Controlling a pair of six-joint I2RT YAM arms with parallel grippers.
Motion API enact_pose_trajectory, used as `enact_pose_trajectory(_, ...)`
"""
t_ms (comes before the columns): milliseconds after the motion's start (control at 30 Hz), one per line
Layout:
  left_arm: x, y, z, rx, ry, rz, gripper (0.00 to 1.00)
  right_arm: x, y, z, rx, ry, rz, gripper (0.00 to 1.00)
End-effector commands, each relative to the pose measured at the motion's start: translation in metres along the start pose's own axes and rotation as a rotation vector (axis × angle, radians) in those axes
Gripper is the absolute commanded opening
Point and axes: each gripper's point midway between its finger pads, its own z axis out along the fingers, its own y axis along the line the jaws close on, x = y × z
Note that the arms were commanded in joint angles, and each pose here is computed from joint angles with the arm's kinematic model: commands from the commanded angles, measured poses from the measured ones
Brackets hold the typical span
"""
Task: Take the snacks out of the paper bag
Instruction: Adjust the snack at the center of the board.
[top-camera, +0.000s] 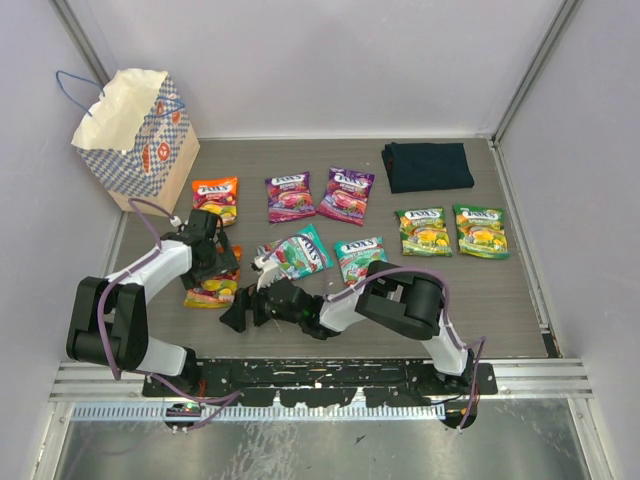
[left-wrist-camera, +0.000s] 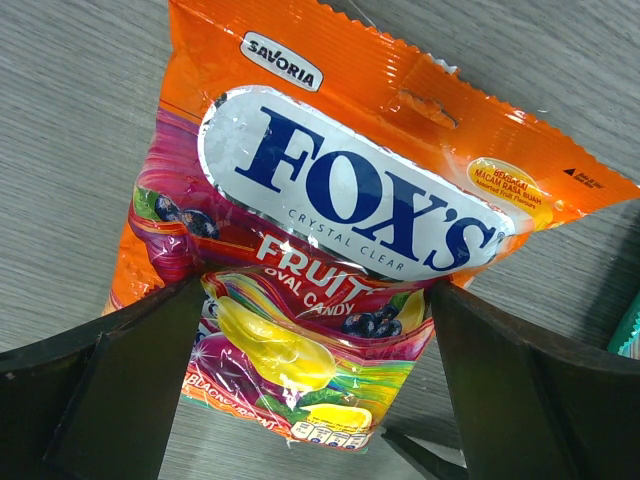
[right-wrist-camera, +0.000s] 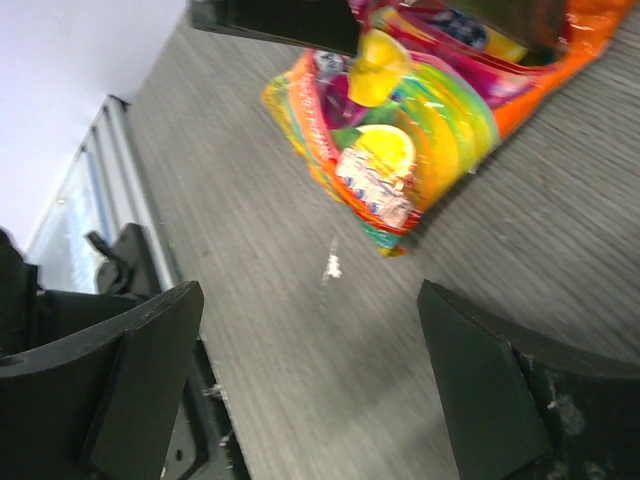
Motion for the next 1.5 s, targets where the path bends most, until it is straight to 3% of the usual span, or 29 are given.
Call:
enact_pose_trajectory(0,0.004,0.008,0.005,-0.030,0.015,0.000,0.99,-0.006,-0.017,0.006,0.086,-0.026,-0.036,0.95)
enact_pose_trajectory(600,0.003,0.007,0.006,-0.022,0.013,0.002,0.99,0.003,-0.001,0.030,-0.012,0.025,0.028,0.90)
enact_pose_trajectory(767,0.003,0.006,0.006,-0.021,0.013,0.003,0.99,0.004,0.015,0.027,-0.068,0.056,0.082,0.82)
enact_pose_trajectory(967,0.004,0.006,0.006,-0.019,0.012,0.002,0.99,0.004,0.023,0.025,-0.088,0.068,0.126,0.58)
enact_pose_trajectory(1367,0.005,0.006,0.006,-0.016,0.015,0.002,0.99,-0.008,0.012,0.035,-0.066,0.024,0.160,0.49)
enact_pose_trajectory(1467,0.005,0.006,0.006,-0.015,0.016,0.002,1.00,-0.012,0.008,0.039,-0.063,0.018,0.181,0.41)
